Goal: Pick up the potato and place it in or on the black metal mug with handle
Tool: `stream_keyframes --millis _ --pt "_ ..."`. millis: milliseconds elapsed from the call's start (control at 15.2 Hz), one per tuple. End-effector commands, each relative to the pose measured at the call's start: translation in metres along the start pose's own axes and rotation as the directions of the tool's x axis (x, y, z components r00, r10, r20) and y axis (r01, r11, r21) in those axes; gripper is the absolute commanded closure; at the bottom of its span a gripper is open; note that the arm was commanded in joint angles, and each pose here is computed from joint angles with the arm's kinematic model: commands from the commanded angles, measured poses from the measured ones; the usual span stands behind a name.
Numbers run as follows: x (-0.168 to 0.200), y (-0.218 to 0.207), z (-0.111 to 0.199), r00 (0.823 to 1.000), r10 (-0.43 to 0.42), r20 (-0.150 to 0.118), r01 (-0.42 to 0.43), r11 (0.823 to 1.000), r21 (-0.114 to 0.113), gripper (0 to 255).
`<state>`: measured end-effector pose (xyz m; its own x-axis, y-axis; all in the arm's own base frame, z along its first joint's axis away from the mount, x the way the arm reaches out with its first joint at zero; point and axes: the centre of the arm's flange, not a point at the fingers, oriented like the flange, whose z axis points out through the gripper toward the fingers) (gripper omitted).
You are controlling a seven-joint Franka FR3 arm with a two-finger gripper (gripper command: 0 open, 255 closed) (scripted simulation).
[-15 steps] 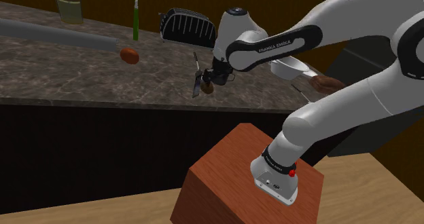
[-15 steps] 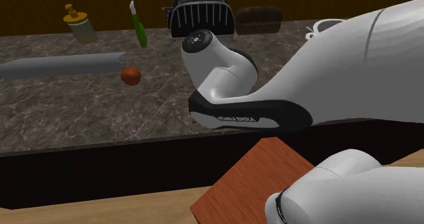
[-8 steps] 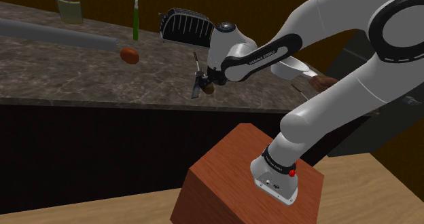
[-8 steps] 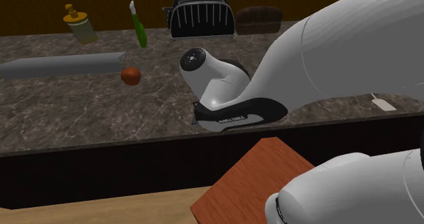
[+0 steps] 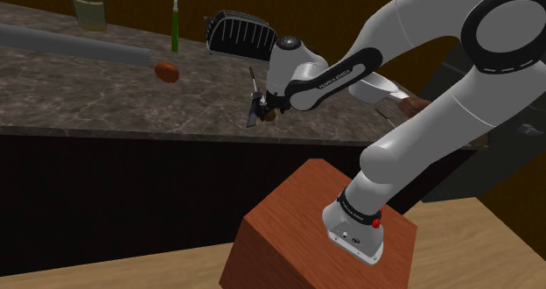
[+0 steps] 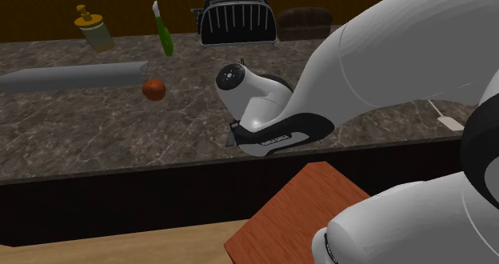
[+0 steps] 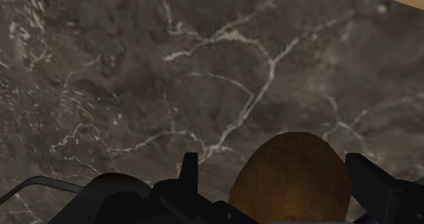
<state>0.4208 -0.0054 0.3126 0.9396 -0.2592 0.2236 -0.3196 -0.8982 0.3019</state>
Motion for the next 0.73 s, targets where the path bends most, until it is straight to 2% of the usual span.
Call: stream_keyframes --millis 0,132,198,660 --pt "0.0000 0.0000 0.0001 1.000 0.000 0.000 0.000 1.000 0.000 0" --pt "0.0000 0.0000 0.0001 1.000 0.000 0.000 0.000 1.000 0.000 0" --pt "0.0000 0.0000 0.0001 1.000 0.000 0.000 0.000 1.000 0.000 255" --pt "0.0000 0.0000 0.0001 1.000 0.000 0.000 0.000 1.000 0.000 255"
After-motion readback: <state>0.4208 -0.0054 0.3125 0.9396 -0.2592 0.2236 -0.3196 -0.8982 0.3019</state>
